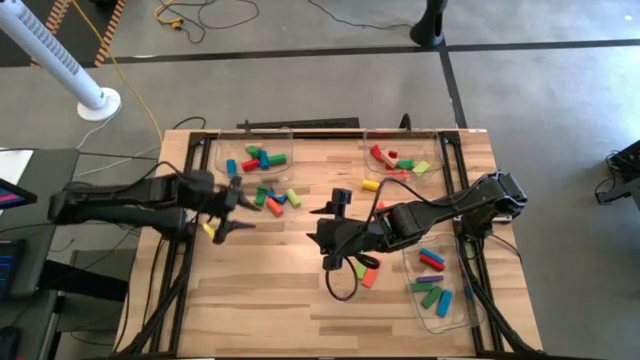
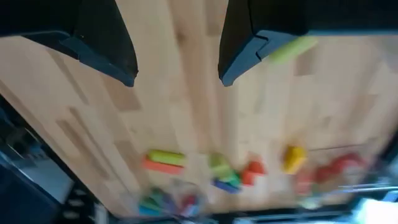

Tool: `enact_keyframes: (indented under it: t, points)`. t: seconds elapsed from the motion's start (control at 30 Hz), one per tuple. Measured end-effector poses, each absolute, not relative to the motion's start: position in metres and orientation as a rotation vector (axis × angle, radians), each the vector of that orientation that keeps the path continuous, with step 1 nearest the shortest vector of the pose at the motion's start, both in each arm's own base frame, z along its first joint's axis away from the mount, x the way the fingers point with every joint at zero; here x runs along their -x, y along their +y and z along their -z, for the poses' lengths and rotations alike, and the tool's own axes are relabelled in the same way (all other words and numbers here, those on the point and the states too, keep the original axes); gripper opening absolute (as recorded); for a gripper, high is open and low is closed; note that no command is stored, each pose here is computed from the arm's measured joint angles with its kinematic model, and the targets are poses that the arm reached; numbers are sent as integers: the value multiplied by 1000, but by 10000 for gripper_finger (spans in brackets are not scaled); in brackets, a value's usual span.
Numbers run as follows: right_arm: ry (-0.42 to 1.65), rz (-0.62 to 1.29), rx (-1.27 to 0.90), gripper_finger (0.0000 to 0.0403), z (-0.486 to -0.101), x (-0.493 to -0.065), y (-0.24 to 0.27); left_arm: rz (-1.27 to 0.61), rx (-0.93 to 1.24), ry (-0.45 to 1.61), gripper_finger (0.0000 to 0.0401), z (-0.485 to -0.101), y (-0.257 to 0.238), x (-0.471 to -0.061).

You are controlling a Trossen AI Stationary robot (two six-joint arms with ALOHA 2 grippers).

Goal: Sort blocks by size
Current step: Put the orange cylindrical block into the top left transparent bin

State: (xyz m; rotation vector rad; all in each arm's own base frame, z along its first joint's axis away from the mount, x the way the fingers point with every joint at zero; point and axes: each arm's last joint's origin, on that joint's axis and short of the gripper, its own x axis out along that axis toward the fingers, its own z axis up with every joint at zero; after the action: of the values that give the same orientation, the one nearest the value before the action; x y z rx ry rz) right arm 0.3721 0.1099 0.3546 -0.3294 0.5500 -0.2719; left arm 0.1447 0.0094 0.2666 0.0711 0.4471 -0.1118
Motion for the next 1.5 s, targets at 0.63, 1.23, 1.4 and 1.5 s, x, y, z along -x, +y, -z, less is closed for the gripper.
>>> enact_keyframes:
  t: [0.63,1.23,1.4,1.5]
  points:
    - [488,275,300,274,-360,-375,111,-133,-285,875,215,-205,-31,-184]
    - [491,298,195,274,-358,-374,113,-272,-281,943,215,-197,-25,-183]
    - [491,272,155,274,-357,-372,118,-310,-241,967,215,-196,-19,-182]
    - [504,236,134,274,-356,-370,123,-323,-230,978,215,-196,-15,-181]
